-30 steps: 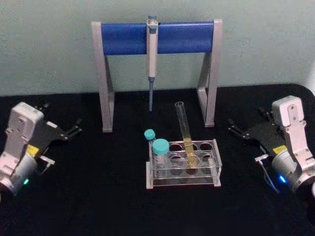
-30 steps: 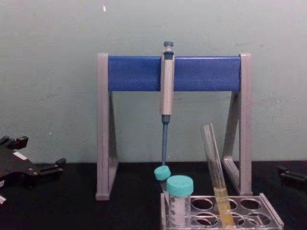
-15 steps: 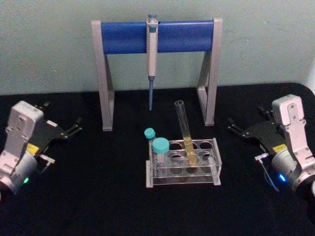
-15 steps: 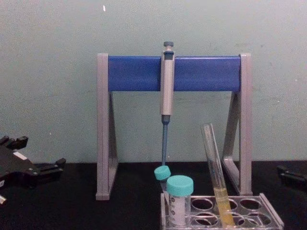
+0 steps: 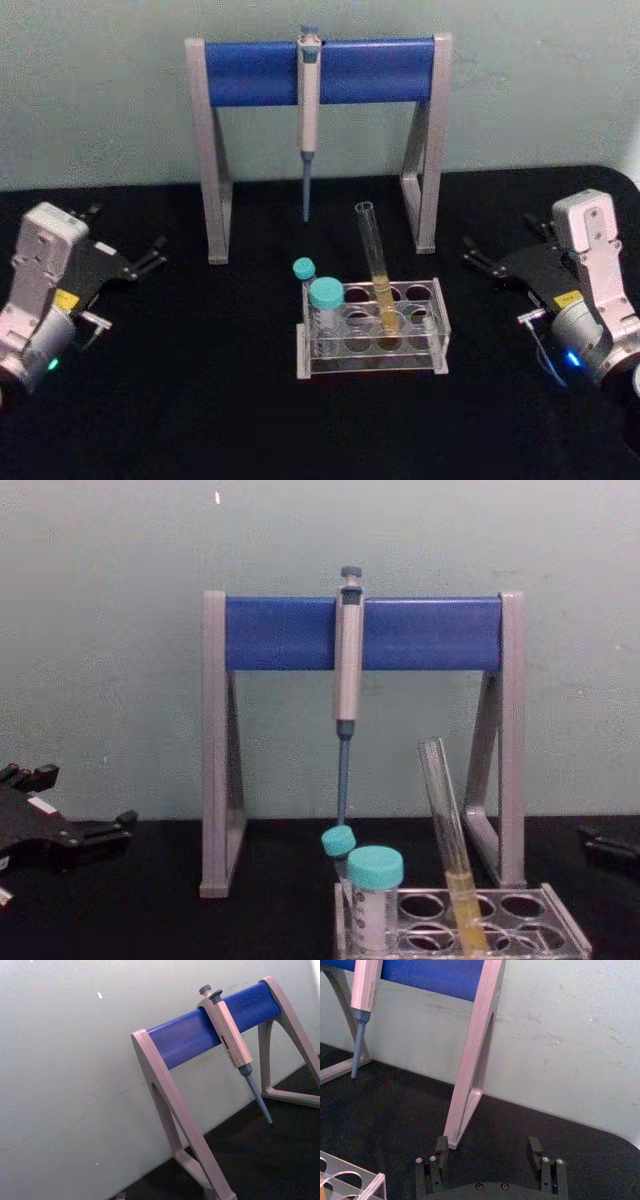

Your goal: Pick up the test tube from the test tube rack, shake it, then place it back into the test tube rack.

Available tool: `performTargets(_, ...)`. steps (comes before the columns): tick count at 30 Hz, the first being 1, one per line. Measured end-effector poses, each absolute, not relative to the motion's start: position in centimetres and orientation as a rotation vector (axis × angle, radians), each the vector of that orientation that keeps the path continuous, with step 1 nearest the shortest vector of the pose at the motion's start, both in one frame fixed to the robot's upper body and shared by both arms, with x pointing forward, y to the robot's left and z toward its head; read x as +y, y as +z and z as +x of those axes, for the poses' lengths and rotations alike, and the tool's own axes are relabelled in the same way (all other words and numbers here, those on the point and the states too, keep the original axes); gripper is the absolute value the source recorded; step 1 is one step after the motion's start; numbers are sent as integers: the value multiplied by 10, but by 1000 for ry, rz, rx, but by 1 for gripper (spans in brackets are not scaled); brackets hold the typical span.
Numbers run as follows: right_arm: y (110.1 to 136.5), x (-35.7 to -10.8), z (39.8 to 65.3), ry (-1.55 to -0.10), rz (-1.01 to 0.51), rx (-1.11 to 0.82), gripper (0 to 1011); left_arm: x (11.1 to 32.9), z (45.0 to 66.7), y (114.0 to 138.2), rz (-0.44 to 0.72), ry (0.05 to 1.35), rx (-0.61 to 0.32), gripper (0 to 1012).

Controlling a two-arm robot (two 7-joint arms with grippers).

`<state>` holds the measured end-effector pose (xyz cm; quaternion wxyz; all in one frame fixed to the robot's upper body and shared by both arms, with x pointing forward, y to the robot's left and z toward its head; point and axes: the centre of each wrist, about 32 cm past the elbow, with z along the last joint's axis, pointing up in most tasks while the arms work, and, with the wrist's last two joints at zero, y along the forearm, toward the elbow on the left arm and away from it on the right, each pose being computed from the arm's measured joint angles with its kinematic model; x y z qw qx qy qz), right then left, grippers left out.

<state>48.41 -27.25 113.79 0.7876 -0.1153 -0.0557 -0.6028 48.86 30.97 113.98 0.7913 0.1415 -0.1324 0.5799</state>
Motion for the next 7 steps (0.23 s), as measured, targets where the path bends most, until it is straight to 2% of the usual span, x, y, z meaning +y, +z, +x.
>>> performTargets(7, 1138, -272, 484, -1299, -249, -120, 1000, 310, 489, 1140, 304, 1248, -285, 1001)
